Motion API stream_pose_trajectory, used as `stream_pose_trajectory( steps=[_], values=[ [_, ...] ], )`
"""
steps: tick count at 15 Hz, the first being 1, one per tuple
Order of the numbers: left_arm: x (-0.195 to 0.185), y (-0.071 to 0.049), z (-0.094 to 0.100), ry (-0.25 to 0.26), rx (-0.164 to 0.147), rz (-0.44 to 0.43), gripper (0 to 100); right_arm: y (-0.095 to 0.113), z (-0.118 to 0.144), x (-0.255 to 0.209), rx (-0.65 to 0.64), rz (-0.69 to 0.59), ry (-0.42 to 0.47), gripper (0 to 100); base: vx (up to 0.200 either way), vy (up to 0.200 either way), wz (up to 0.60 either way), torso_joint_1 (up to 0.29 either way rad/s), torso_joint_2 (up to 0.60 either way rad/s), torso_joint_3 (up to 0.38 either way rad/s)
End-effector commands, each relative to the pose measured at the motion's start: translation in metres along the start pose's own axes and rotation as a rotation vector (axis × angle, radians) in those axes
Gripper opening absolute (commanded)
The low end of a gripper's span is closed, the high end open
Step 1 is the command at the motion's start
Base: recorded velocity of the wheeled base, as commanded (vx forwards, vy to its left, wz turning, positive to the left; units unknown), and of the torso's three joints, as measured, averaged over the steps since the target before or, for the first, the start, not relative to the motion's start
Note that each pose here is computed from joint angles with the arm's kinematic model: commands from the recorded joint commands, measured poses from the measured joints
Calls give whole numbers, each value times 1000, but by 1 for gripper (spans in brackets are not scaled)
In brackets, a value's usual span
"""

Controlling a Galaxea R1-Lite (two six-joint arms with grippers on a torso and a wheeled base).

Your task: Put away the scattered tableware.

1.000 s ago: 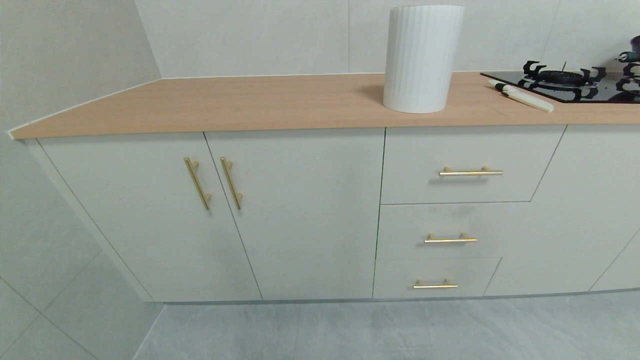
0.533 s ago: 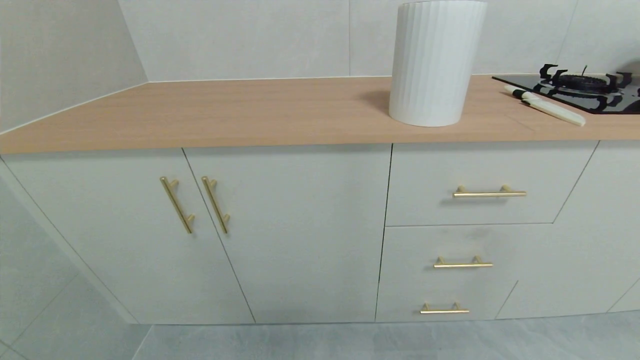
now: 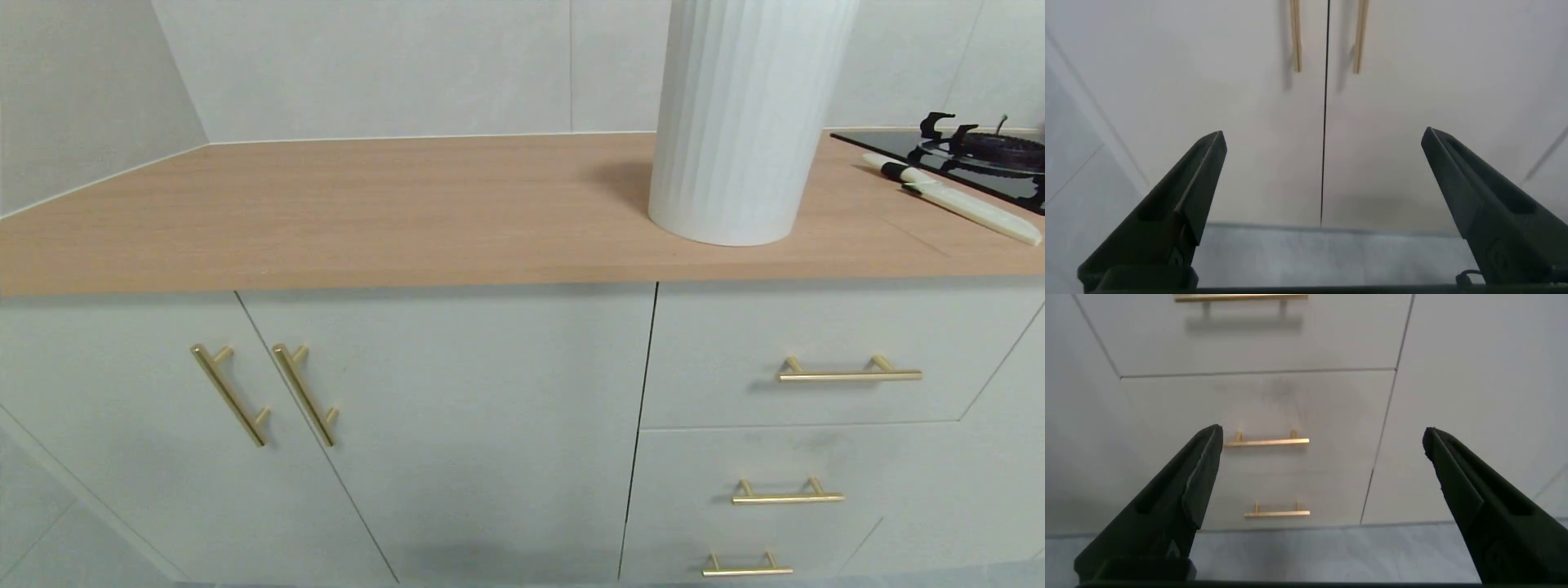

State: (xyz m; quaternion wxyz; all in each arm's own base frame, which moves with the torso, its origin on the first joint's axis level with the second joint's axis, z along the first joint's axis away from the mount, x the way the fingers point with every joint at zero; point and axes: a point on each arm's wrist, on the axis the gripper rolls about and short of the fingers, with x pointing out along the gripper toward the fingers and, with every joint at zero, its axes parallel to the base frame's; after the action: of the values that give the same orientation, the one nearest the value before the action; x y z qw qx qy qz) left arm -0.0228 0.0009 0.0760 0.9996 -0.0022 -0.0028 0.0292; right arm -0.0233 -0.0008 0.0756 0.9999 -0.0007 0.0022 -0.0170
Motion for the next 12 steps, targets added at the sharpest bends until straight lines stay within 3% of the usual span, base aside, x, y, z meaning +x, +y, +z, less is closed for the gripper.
stream_pose_trajectory(
  steps=[1,3,12],
  values=[
    [0,0,0,-1,0,1,100,0,0,0,0,0,2,100,200,0,0,12,2,-2],
    [0,0,0,-1,0,1,100,0,0,0,0,0,2,100,200,0,0,-2,0,5],
    [0,0,0,-1,4,0,100,0,0,0,0,0,0,100,0,0,0,0,0,0]
  ],
)
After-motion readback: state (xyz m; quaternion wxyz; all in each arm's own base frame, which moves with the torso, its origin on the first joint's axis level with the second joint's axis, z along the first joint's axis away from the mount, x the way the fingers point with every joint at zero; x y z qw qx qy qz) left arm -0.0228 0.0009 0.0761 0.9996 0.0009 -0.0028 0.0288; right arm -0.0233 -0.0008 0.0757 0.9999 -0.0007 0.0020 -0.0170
